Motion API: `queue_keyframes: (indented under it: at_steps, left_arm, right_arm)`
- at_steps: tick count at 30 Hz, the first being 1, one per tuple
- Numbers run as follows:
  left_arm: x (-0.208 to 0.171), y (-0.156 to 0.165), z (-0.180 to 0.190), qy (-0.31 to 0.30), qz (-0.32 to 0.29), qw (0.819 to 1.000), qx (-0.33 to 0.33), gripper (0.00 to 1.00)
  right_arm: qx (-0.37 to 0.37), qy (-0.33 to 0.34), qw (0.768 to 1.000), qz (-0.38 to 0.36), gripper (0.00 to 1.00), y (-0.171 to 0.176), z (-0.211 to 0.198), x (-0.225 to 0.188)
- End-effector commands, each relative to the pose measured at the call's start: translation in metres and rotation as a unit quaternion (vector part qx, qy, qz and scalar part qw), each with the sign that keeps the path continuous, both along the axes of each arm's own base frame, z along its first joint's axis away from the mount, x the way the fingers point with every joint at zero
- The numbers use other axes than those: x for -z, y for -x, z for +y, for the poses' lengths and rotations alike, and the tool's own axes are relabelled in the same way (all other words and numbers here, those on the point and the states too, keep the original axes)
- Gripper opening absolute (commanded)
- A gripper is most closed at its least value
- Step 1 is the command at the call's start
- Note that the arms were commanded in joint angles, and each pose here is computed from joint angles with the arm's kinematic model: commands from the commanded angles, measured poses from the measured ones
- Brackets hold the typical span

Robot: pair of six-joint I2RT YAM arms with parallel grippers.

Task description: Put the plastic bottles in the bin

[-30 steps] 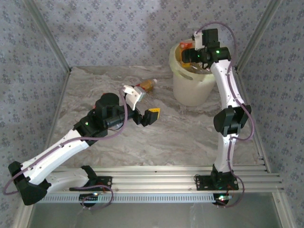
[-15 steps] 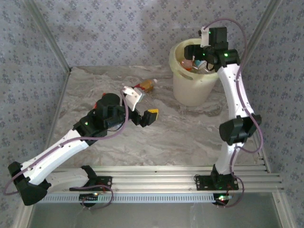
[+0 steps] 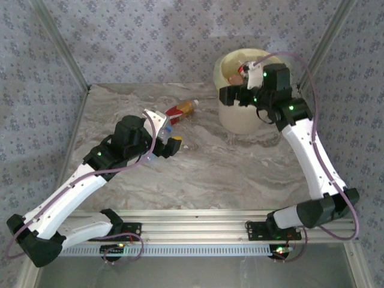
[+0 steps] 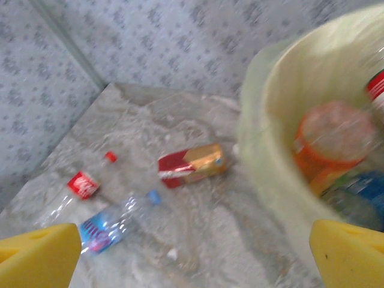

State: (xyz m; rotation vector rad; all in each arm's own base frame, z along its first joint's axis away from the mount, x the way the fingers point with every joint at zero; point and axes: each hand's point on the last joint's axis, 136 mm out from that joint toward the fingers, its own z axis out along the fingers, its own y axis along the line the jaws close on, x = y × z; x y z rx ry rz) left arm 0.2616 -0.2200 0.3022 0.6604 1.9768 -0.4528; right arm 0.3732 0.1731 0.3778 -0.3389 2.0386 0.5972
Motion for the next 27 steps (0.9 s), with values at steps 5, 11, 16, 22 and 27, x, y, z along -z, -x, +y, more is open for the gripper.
queue_keyframes:
  at_steps: [5, 11, 16, 22, 27]
  left_arm:
    - [0.049, -0.016, 0.024, -0.064, 0.081, 0.993, -0.051, 1.00]
    - [0.088, -0.041, 0.039, -0.102, 0.139, 0.981, -0.090, 1.00]
    - [0.121, -0.063, 0.057, -0.128, 0.183, 0.967, -0.120, 1.00]
    - [0.161, -0.080, 0.071, -0.153, 0.237, 0.952, -0.122, 1.00]
    - [0.192, -0.087, 0.075, -0.183, 0.273, 0.936, -0.122, 1.00]
  right_arm:
    - [-0.055, -0.052, 0.996, 0.036, 1.00, 0.045, 0.026, 0.032]
    - [-0.118, -0.062, 0.988, 0.082, 1.00, 0.076, 0.051, 0.082]
    - [-0.146, -0.054, 0.980, 0.121, 1.00, 0.093, 0.069, 0.120]
    - [-0.159, -0.051, 0.977, 0.135, 1.00, 0.101, 0.075, 0.135]
    - [-0.165, -0.053, 0.974, 0.142, 1.00, 0.102, 0.079, 0.143]
